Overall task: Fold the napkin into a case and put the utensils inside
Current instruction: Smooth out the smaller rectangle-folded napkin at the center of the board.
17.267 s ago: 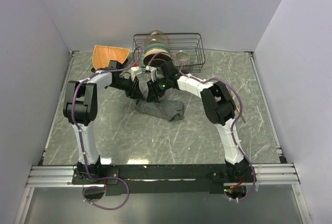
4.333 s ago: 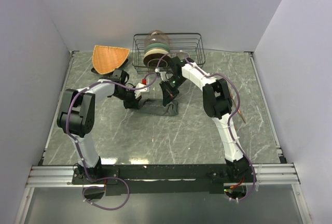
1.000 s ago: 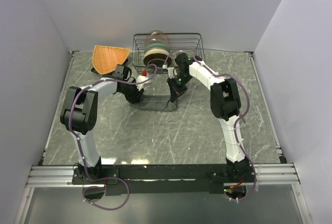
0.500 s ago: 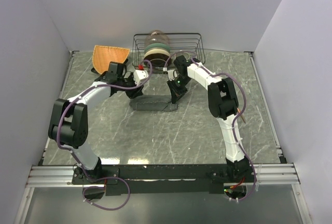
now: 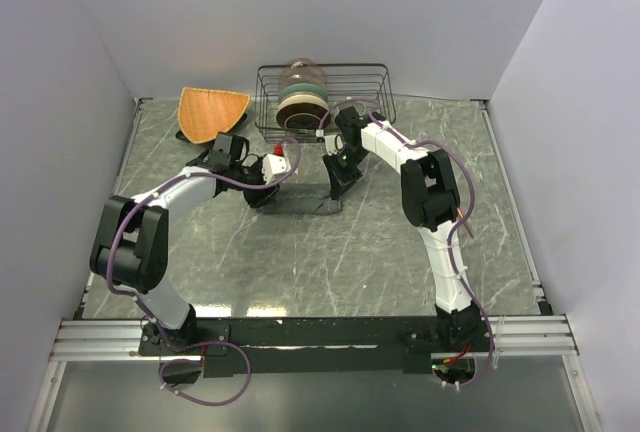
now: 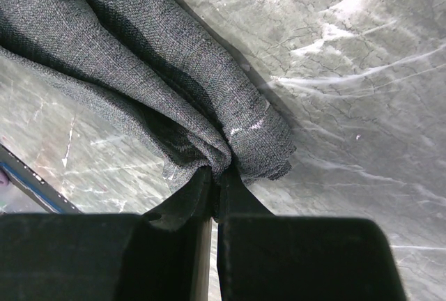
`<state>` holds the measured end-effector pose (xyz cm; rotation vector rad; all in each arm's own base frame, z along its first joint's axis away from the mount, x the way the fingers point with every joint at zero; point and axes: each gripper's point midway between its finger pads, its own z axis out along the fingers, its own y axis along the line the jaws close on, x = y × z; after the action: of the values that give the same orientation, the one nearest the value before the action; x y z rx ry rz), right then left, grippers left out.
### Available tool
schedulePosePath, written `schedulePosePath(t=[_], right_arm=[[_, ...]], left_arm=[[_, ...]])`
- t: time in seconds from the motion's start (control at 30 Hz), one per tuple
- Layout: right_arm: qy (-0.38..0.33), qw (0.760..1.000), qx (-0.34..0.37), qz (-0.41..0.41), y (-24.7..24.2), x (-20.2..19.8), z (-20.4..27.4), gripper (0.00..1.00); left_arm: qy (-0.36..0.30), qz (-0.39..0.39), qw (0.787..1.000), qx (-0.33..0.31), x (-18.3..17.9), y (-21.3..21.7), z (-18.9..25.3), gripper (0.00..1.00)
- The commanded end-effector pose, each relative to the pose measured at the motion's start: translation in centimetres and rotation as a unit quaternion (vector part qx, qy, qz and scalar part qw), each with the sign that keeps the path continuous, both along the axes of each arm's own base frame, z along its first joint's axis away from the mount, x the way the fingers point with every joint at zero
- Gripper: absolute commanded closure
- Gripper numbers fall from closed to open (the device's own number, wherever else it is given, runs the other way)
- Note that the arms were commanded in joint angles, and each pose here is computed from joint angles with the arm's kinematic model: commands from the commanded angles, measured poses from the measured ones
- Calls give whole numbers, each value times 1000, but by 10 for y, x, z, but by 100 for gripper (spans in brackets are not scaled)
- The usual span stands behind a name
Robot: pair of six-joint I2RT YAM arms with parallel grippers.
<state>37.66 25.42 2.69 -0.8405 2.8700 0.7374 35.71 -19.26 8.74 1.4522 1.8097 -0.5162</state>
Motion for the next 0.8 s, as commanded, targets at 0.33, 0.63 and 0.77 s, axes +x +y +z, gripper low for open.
schedulePosePath(t=[0.33,0.63,0.77], right_arm=[[-26,999,-28,-4,-7,14,-20,100],[-33,999,-25,-4,-7,16,-18,100],[-41,999,-23,0,-6,18,-16,100]], left_arm=[[-33,-46,997,55,22,-2,-19,43],[-46,-57,996,55,34,-7,-15,76],[-53,-51,996,47,41,-11,-9,78]])
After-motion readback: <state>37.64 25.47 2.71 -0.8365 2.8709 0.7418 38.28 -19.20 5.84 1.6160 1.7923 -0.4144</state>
